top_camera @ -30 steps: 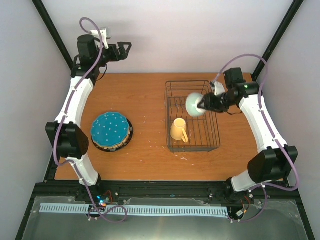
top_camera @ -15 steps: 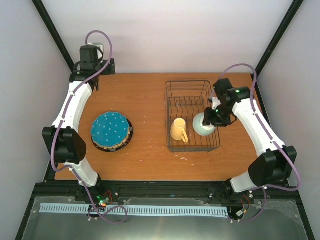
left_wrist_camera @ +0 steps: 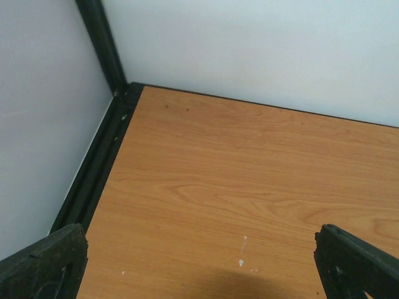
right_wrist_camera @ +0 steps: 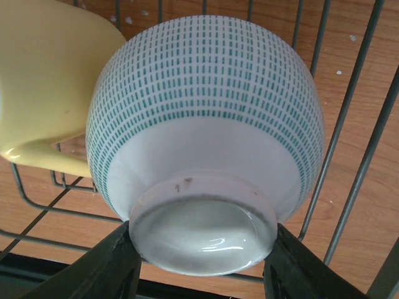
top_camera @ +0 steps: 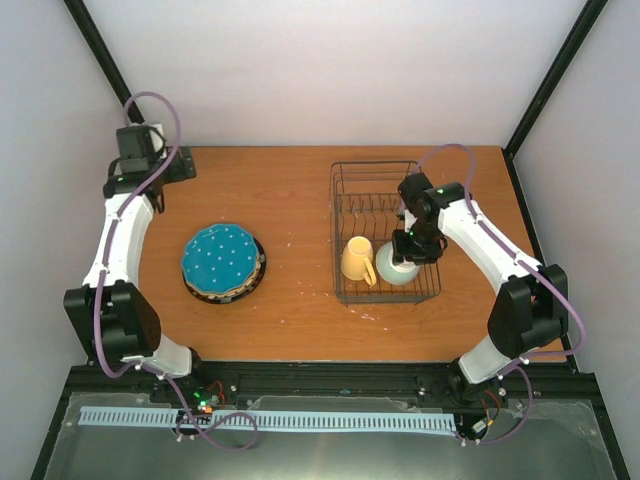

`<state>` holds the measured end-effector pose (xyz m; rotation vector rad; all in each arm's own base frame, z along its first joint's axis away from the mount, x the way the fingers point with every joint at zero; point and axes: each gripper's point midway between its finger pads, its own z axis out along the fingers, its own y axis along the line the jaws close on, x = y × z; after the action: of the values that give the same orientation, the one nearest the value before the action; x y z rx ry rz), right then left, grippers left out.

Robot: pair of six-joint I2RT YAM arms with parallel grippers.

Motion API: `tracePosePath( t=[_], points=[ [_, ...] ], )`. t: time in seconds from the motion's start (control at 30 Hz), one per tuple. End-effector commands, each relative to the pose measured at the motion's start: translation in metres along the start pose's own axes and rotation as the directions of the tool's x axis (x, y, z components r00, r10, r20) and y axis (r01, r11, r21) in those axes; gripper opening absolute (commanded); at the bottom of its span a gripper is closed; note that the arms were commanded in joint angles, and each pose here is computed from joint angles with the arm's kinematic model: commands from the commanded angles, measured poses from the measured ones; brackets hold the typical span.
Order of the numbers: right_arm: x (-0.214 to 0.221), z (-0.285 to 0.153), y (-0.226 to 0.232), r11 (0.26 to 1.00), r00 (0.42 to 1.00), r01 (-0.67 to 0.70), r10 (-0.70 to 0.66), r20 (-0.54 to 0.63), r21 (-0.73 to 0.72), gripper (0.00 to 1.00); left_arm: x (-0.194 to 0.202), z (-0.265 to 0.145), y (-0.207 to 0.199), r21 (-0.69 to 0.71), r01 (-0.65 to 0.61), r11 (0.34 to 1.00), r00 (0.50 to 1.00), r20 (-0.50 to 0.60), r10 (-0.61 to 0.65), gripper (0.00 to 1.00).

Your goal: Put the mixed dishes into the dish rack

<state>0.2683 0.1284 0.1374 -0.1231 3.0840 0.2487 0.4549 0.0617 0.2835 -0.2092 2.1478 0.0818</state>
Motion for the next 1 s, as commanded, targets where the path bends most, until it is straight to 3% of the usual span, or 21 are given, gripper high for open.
tracePosePath(
  t=[0.0, 0.17, 0.37, 0.5, 0.73, 0.9, 0.97],
  points=[
    [-0.007, 0.005, -0.005, 0.999, 0.999, -0.019, 0.018, 0.039, 0.035, 0.03, 0.010, -0.007, 0.019, 0.060, 0.113, 0.992, 0.994, -0.005, -0.113, 1.00],
    [-0.010, 0.017, -0.012, 0.996, 0.999, -0.022, 0.019, 0.030, 0.081, 0.03, 0.051, 0.003, 0.031, 0.087, 0.108, 0.990, 0.990, -0.097, -0.100, 0.99],
    [-0.015, 0.026, -0.022, 0.988, 1.000, 0.002, -0.005, 0.021, 0.156, 0.03, 0.093, 0.000, 0.037, 0.189, 0.161, 0.969, 0.979, -0.156, -0.132, 0.85],
    [-0.021, 0.042, -0.017, 0.992, 1.000, 0.013, -0.013, 0.000, 0.129, 0.03, 0.105, -0.001, 0.026, 0.251, 0.146, 0.957, 0.976, -0.193, -0.098, 0.76],
    [-0.021, 0.066, -0.018, 0.991, 0.998, 0.046, -0.039, -0.058, 0.128, 0.04, 0.115, -0.003, 0.018, 0.301, 0.110, 0.947, 0.975, -0.220, -0.044, 0.75],
    [-0.025, 0.073, -0.018, 0.991, 0.997, 0.043, -0.034, -0.074, 0.126, 0.38, 0.120, -0.004, 0.014, 0.335, 0.099, 0.937, 0.972, -0.236, -0.018, 0.76],
    [-0.029, 0.072, -0.018, 0.992, 0.997, 0.040, -0.032, -0.069, 0.122, 0.46, 0.121, -0.005, 0.013, 0.336, 0.091, 0.937, 0.970, -0.241, -0.008, 0.76]
  ],
)
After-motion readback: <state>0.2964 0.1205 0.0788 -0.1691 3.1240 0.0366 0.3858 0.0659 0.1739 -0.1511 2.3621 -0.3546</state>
